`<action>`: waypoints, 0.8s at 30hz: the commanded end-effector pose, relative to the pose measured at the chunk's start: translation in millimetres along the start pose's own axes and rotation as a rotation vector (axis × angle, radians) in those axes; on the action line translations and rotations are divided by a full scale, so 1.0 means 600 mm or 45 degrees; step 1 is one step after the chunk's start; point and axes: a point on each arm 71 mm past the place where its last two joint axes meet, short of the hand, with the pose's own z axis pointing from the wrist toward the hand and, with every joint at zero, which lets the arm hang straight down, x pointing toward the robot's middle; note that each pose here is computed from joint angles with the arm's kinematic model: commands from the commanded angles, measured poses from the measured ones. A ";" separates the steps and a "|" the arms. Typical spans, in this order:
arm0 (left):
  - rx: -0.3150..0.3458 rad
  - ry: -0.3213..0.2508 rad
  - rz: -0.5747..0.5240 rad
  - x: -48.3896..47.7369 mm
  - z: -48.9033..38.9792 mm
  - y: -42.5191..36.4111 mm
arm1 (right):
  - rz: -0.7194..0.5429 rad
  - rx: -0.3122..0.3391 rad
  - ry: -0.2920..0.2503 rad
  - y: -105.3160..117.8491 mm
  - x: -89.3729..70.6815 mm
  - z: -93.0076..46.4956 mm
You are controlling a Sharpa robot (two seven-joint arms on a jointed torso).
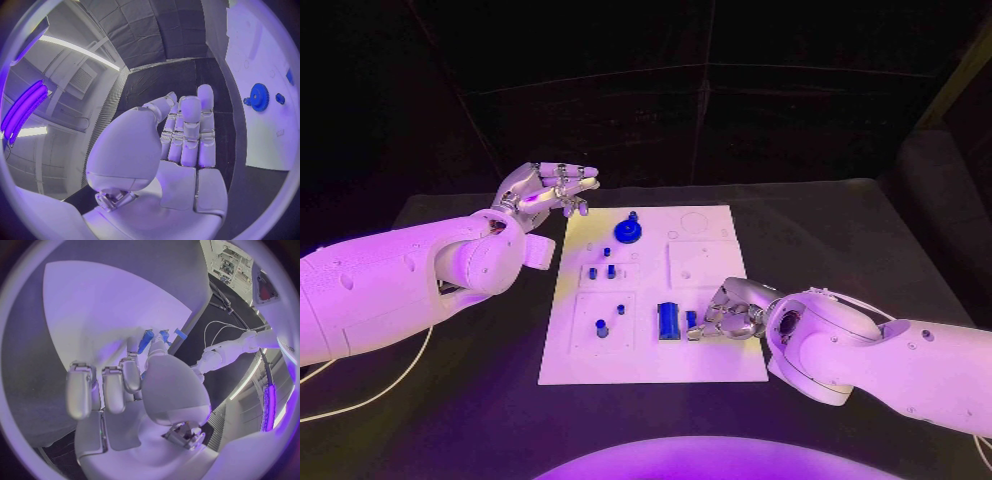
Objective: Assemble the parts on the task board
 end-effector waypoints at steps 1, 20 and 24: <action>0.006 0.012 -0.007 0.002 0.001 -0.002 | -0.013 0.014 -0.054 -0.001 -0.005 0.001; 0.011 0.009 -0.005 0.002 0.001 -0.002 | 0.152 -0.143 -0.130 -0.004 -0.024 -0.007; 0.024 0.007 -0.013 0.000 0.002 -0.003 | 0.321 -0.222 -0.165 -0.021 -0.050 -0.002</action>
